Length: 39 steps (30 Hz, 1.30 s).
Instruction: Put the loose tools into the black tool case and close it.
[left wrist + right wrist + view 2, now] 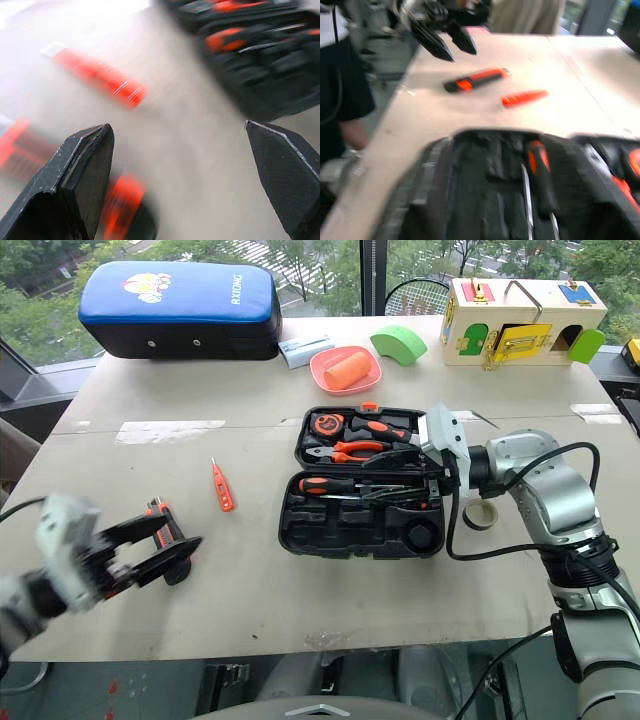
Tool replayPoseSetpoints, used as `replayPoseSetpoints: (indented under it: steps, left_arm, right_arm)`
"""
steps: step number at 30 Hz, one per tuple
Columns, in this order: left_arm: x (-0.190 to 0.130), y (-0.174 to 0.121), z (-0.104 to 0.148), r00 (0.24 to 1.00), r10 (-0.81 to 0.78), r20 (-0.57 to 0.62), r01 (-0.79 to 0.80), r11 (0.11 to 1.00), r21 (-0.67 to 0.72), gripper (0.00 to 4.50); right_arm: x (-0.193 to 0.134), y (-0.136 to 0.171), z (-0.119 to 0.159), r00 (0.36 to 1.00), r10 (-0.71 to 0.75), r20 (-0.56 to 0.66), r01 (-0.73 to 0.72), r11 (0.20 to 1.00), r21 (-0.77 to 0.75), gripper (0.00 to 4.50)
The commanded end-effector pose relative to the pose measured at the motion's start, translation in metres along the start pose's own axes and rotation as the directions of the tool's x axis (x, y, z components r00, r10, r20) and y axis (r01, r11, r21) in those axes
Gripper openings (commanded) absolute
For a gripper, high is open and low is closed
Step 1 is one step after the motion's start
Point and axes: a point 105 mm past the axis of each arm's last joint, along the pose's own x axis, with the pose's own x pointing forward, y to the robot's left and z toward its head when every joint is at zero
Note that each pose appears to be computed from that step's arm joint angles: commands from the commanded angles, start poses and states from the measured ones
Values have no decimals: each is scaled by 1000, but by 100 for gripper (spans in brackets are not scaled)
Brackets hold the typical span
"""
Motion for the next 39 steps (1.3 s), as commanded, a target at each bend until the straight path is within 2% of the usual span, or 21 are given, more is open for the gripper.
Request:
replayPoseSetpoints:
  steps: [1, 4, 6, 10, 14, 18, 22, 26, 31, 37, 39]
  left_arm:
    - [-20, 11, 1, 989, 147, 15, -147, 989, -1, 450]
    - [-24, 19, -4, 973, 231, -16, -232, 971, -56, 450]
    - [-16, 22, 0, 968, 248, -20, -249, 964, -98, 450]
    - [10, 32, 21, 952, 306, -11, -306, 947, -103, 450]
    - [43, 28, 37, 953, 299, -43, -302, 940, -156, 450]
    - [72, 22, 34, 933, 330, -144, -352, 919, -175, 450]
    - [94, 14, 37, 931, 317, -179, -351, 914, -206, 450]
    - [116, 7, 41, 928, 305, -215, -344, 922, -178, 450]
    - [134, 8, 24, 899, 305, -314, -381, 897, -222, 450]
    - [151, 5, 19, 889, 281, -362, -383, 889, -249, 450]
    - [157, 5, 20, 885, 279, -373, -387, 885, -258, 396]
  right_arm:
    - [-2, 4, 18, 999, 33, 26, -32, 998, -59, 436]
    - [-1, 5, 19, 999, 28, 27, -26, 997, -66, 436]
    - [0, 5, 19, 1000, 16, 27, -14, 997, -73, 436]
    - [2, 5, 17, 1000, -9, 22, 11, 996, -84, 436]
    - [4, 7, 17, 999, -46, 27, 48, 995, -88, 436]
    - [7, 12, 15, 997, -70, 31, 72, 994, -85, 436]
    - [11, 15, 12, 995, -92, 40, 95, 993, -74, 436]
    - [12, 19, 9, 994, -106, 42, 108, 992, -67, 436]
    - [10, 21, 9, 991, -124, 47, 127, 990, -64, 436]
    - [10, 23, 8, 990, -136, 47, 139, 988, -63, 436]
    - [10, 24, 8, 990, -136, 48, 139, 988, -62, 450]
